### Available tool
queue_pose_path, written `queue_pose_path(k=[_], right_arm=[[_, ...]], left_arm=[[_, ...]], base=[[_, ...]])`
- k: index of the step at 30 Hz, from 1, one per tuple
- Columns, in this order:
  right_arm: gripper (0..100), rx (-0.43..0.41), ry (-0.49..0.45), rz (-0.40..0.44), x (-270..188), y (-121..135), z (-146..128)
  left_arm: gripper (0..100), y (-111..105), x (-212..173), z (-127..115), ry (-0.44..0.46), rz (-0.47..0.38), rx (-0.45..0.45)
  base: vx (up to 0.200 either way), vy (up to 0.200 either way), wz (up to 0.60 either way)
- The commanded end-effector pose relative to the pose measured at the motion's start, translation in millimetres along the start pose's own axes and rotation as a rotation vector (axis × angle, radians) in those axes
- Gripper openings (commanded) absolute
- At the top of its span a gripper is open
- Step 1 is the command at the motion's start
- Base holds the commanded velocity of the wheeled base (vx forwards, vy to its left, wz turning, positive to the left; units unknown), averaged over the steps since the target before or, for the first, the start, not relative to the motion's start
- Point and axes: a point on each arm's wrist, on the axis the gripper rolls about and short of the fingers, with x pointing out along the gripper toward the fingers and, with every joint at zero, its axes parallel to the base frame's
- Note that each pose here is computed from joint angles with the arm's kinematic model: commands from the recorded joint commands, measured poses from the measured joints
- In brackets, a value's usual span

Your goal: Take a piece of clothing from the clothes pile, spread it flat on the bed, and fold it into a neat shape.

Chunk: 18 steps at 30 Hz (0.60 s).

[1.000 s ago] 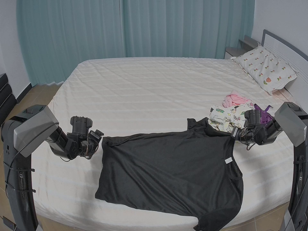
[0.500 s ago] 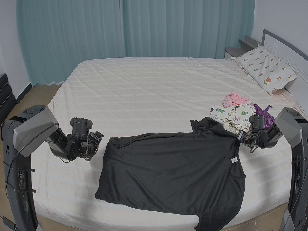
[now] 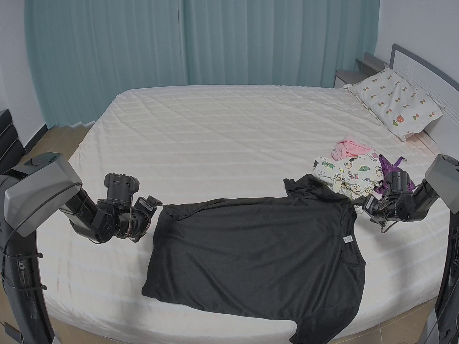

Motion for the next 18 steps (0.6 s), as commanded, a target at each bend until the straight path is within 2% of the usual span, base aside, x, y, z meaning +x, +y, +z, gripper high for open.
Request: queue_pose_path(k=[1,6,13,18], right_arm=[[100,0.017,-0.035,0.011,-25,0,9],[100,0.026,-0.031,0.007,-12,-9,3],[100,0.032,-0.008,0.026,-17,-11,-2],[100,0.063,-0.063,0.082,-40,-2,2]], left_arm=[[100,-15,-24,-9,0.023,-0.048,0.025],[100,-5,-31,-18,0.048,-0.017,0.03],[100,13,-35,-26,0.074,0.038,0.034],[100,17,-39,-30,0.088,0.045,0.042]], base=[[-0.2,0.2,0.0],[-0.2,0.2,0.0],[0.0,0.0,0.0],[0.0,0.0,0.0]])
